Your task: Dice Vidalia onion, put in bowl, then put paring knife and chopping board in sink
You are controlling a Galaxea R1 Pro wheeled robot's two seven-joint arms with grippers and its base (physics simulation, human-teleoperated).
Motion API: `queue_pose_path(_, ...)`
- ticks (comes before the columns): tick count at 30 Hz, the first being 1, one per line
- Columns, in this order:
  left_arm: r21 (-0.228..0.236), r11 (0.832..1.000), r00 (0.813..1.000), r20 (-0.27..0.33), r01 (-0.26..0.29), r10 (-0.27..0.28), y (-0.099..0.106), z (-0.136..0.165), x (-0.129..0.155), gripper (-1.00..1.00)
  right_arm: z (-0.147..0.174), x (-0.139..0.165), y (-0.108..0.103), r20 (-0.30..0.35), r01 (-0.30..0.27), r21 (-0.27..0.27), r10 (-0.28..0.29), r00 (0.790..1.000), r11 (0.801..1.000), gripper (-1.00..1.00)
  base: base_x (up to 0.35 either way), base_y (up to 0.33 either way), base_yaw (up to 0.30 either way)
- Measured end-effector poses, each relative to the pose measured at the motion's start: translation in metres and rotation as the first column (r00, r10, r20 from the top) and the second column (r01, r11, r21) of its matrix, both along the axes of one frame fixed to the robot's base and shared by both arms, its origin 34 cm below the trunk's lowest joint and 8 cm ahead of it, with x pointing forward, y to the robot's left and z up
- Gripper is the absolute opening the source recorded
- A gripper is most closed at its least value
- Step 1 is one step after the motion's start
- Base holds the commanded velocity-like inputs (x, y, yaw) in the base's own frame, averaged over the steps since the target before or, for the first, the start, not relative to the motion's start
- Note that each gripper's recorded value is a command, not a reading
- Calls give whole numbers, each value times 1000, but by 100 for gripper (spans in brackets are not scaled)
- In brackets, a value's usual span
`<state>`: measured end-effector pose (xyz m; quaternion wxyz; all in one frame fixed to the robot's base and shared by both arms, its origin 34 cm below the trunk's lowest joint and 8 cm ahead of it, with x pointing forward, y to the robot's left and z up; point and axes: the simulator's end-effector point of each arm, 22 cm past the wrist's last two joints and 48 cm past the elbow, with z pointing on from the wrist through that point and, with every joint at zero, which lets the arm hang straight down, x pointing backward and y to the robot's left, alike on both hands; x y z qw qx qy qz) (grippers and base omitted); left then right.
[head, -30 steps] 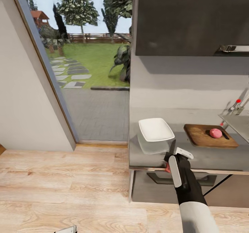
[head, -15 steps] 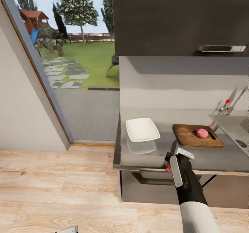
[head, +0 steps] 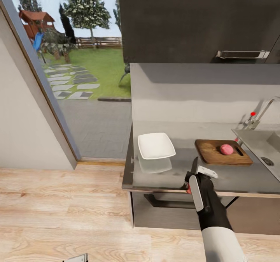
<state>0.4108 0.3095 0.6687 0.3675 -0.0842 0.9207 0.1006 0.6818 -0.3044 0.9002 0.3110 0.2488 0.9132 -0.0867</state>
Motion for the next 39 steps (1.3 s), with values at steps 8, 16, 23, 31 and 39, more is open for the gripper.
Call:
queue_pose_path(8,0,1000,1000,5,0,0,0,2,2,100,1,8,31,-12,-114,-44,114,993,992,-100,0,0,0)
queue_pose_path(16,0,1000,1000,17,0,0,0,5,6,100,2,10,46,-2,-143,-18,143,990,990,-100,0,0,0)
queue_pose_path(23,-4,1000,1000,27,1,-1,-3,8,9,100,10,14,54,19,-170,-10,170,985,985,-100,0,0,0)
queue_pose_path(31,-5,1000,999,39,1,-1,-3,12,13,100,21,17,48,37,-176,-35,178,983,984,-100,0,0,0)
queue_pose_path(39,-5,1000,999,51,1,-1,-3,16,17,100,40,24,43,77,-174,-53,178,981,983,-100,0,0,0)
